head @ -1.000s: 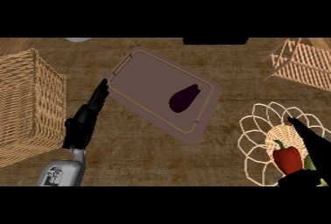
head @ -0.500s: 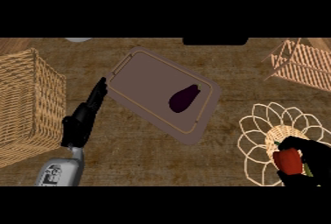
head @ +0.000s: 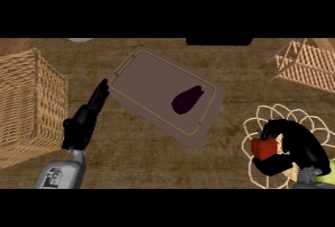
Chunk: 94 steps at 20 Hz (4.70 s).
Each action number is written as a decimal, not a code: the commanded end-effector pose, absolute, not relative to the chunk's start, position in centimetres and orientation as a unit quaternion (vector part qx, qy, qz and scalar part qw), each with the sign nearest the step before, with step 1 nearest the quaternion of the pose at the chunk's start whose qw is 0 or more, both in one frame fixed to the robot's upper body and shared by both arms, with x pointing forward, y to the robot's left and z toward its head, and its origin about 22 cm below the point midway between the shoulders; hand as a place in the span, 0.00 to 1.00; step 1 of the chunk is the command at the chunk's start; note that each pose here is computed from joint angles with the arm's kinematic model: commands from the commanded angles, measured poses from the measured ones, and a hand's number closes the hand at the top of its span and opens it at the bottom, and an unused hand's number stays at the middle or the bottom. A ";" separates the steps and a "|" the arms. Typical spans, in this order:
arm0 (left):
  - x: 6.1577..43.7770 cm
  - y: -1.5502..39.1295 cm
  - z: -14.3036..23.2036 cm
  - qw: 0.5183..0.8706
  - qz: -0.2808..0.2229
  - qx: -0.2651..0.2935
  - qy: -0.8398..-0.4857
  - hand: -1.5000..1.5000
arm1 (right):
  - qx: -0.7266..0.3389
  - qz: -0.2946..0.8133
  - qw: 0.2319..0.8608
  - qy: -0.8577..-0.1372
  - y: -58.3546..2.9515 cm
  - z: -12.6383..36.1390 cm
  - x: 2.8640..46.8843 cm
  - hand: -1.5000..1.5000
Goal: Pick the bell pepper from the placemat and place it in the tiered shelf
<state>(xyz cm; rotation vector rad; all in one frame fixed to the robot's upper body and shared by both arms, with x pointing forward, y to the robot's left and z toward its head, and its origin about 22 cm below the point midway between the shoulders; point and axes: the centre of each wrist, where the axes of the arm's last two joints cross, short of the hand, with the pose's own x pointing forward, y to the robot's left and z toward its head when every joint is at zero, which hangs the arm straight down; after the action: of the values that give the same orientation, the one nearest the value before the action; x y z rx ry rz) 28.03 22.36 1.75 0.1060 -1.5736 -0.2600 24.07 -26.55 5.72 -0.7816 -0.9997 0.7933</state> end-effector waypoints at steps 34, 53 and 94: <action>29.4 21.9 1.7 0.698 -0.118 0.049 -0.705 0.50 | -0.528 -0.015 0.588 -0.613 -32.9 30.8 24.8 1.00; 28.3 20.7 2.2 0.691 -0.114 0.045 -0.712 0.50 | -0.612 -0.029 0.526 -0.589 -41.1 34.1 30.4 1.00; 28.6 21.7 0.7 0.687 -0.119 0.043 -0.715 0.50 | -0.661 -0.140 0.509 -0.533 -51.4 23.1 35.9 0.00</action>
<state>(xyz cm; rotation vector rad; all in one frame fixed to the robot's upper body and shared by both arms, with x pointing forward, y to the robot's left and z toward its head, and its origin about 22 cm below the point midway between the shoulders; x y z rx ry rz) 28.45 21.86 1.03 0.0890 -1.5903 -0.2776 36.03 -51.16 23.42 -1.5659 -1.3305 -0.3134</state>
